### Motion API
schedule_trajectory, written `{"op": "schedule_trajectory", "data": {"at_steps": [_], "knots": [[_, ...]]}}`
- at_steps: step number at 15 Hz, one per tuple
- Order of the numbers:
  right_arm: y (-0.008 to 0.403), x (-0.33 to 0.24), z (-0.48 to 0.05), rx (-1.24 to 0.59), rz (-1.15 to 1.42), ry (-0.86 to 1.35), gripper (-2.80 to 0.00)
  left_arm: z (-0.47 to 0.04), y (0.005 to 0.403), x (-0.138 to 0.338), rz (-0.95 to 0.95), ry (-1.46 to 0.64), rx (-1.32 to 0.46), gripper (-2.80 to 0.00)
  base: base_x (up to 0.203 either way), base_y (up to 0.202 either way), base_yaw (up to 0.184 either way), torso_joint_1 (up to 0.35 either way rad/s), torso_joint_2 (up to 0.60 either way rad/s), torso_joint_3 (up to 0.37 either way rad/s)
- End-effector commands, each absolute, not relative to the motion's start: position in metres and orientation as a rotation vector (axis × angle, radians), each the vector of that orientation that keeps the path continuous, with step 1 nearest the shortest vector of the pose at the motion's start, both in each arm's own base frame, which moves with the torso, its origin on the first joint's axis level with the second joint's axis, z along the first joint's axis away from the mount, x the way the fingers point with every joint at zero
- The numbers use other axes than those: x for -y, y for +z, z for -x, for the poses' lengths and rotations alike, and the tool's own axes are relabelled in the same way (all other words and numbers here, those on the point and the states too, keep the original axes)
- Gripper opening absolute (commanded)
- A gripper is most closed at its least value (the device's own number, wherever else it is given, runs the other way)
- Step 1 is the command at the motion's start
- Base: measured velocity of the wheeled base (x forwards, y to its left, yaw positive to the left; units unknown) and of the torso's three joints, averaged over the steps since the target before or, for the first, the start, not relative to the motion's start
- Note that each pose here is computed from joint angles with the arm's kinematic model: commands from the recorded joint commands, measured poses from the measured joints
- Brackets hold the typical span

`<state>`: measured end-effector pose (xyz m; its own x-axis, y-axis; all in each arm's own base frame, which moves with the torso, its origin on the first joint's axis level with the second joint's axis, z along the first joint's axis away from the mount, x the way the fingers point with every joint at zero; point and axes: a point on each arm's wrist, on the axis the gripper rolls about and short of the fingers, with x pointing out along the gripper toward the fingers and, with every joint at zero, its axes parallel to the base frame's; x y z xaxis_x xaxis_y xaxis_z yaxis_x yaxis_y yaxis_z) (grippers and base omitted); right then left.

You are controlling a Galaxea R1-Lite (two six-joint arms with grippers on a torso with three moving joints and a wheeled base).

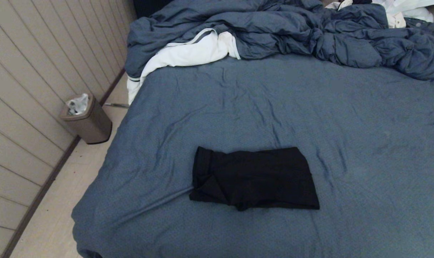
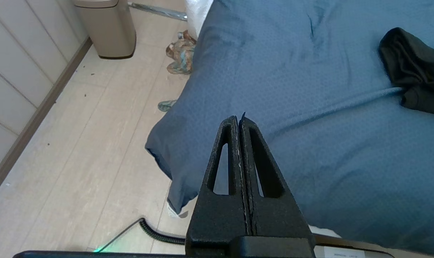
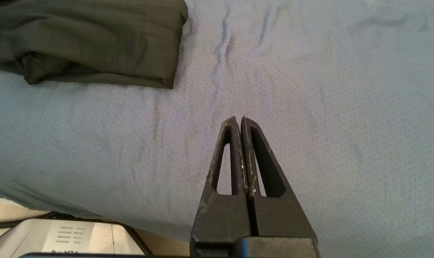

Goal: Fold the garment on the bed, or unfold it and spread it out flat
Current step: Unford the black T-shirt

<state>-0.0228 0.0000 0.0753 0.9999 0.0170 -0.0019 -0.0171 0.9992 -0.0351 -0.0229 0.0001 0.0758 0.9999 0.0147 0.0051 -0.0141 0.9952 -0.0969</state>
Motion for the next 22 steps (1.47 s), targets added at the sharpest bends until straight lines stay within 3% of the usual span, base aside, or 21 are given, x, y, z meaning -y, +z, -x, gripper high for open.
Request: {"op": "schedule_trajectory", "data": {"at_steps": [1,15,19,22], "knots": [[0.075,0.000,0.023,-0.003,0.035,0.017,-2.80,0.023,0.076,0.000,0.098,0.015,0.005,-2.80,0.000,0.000,0.000,0.000,0.00,0.000],[0.079,0.000,0.025,-0.033,0.058,0.031,-2.80,0.023,0.076,0.000,0.098,0.015,0.005,-2.80,0.000,0.000,0.000,0.000,0.00,0.000],[0.147,-0.002,0.024,-0.116,0.053,0.109,-2.80,0.023,0.076,0.000,0.098,0.015,0.005,-2.80,0.000,0.000,0.000,0.000,0.00,0.000],[0.226,-0.003,-0.007,-0.139,0.003,0.141,-2.80,0.023,0.076,0.000,0.098,0.015,0.005,-2.80,0.000,0.000,0.000,0.000,0.00,0.000]]}}
